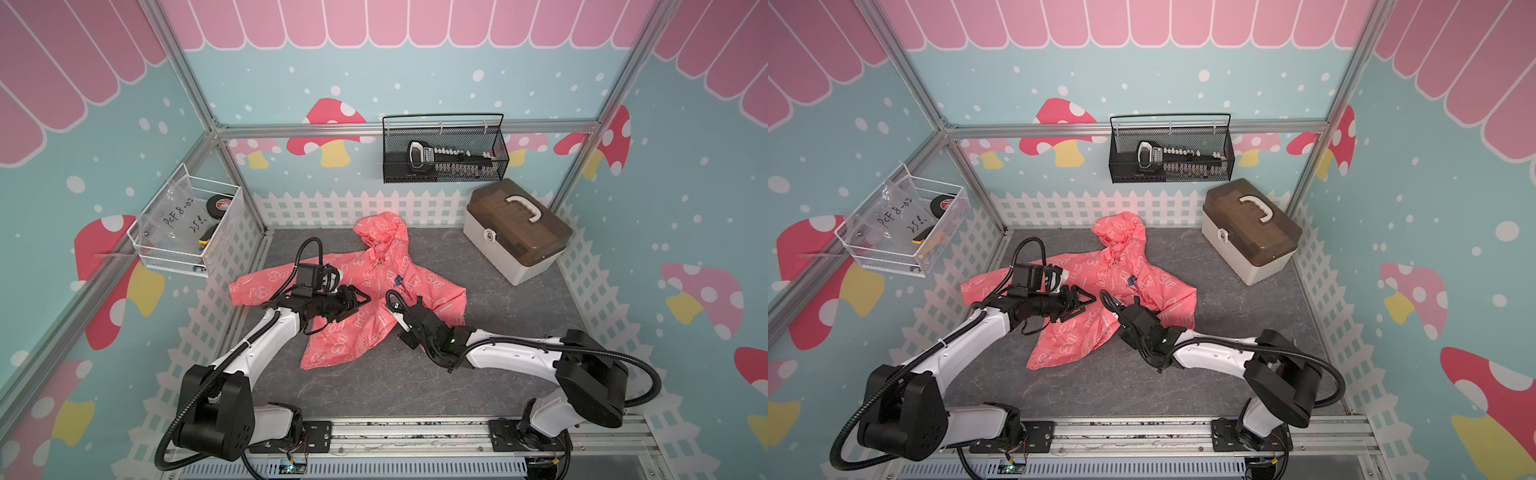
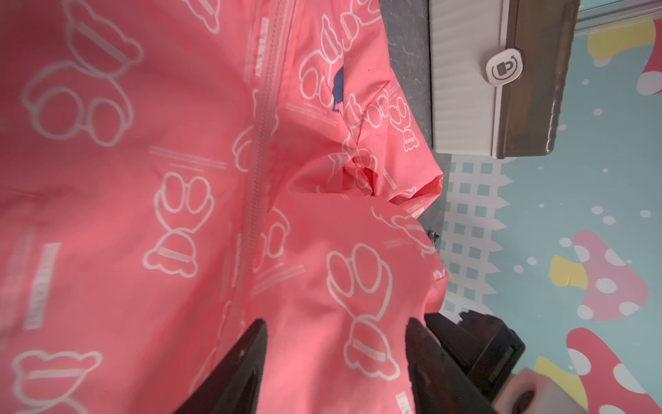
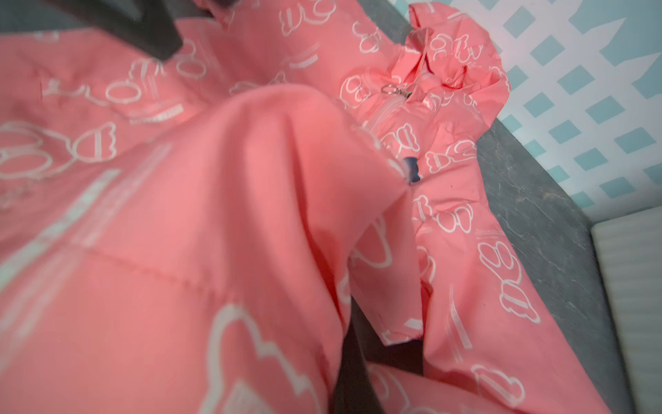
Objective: Unzip the jacket
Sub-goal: Flatten out the jacket at the center of the board.
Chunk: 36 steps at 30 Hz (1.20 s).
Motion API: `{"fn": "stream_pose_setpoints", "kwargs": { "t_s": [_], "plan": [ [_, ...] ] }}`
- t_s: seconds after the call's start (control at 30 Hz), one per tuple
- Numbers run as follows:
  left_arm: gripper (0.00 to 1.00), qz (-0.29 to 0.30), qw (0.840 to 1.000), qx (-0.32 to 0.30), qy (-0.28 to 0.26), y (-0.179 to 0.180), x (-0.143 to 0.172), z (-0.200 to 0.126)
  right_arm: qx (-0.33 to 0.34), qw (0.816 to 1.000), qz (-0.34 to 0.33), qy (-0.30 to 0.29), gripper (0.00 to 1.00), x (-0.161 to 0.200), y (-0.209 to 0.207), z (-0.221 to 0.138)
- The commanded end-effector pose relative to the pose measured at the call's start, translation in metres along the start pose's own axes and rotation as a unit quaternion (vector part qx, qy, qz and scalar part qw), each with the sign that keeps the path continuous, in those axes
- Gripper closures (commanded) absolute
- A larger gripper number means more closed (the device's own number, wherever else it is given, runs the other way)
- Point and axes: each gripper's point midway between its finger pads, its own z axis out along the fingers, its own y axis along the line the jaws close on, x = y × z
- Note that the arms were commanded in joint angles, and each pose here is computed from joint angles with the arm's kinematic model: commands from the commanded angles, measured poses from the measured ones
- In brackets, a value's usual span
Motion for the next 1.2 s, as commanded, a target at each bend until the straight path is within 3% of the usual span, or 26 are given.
{"fn": "stream_pose_setpoints", "kwargs": {
  "t_s": [0.0,0.23,0.27,0.4,0.57,0.63,0.67,0.87,1.0,1.07,1.17],
  "plan": [
    [0.37,0.017,0.998,-0.058,-0.012,0.019,-0.002,-0.008,-0.054,0.982,-0.124,0.131,1.0,0.07,0.017,-0.028],
    [0.36,0.021,0.995,-0.099,-0.017,0.036,-0.003,-0.007,-0.07,0.945,-0.203,0.247,0.96,0.115,0.021,-0.069],
    [0.36,0.021,0.994,-0.106,-0.018,0.039,-0.004,-0.008,-0.065,0.935,-0.226,0.265,0.92,0.119,0.02,-0.074],
    [0.36,0.028,0.99,-0.138,-0.022,0.049,-0.005,-0.011,-0.059,0.927,-0.245,0.277,0.77,0.094,0.026,-0.082],
    [0.37,0.031,0.986,-0.163,-0.025,0.061,-0.003,-0.012,-0.01,0.885,-0.284,0.369,0.48,0.095,0.006,-0.096],
    [0.38,0.031,0.985,-0.168,-0.026,0.064,-0.002,-0.012,0.002,0.884,-0.27,0.381,0.36,0.092,0.002,-0.102],
    [0.39,0.032,0.985,-0.17,-0.026,0.065,-0.002,-0.012,0.008,0.897,-0.24,0.372,0.29,0.086,-0.001,-0.104],
    [0.42,0.039,0.982,-0.178,-0.04,0.065,-0.005,-0.018,-0.035,0.953,-0.093,0.285,0.26,0.036,-0.004,-0.131],
    [0.44,0.039,0.981,-0.182,-0.049,0.065,-0.006,-0.021,-0.063,0.972,0.068,0.218,0.29,0.016,-0.024,-0.13],
    [0.45,0.036,0.98,-0.188,-0.053,0.068,-0.005,-0.022,-0.091,0.964,0.161,0.191,0.38,0.013,-0.032,-0.121],
    [0.48,0.03,0.98,-0.188,-0.058,0.071,-0.002,-0.02,-0.12,0.943,0.274,0.143,0.66,0.01,-0.035,-0.095]
  ]
}}
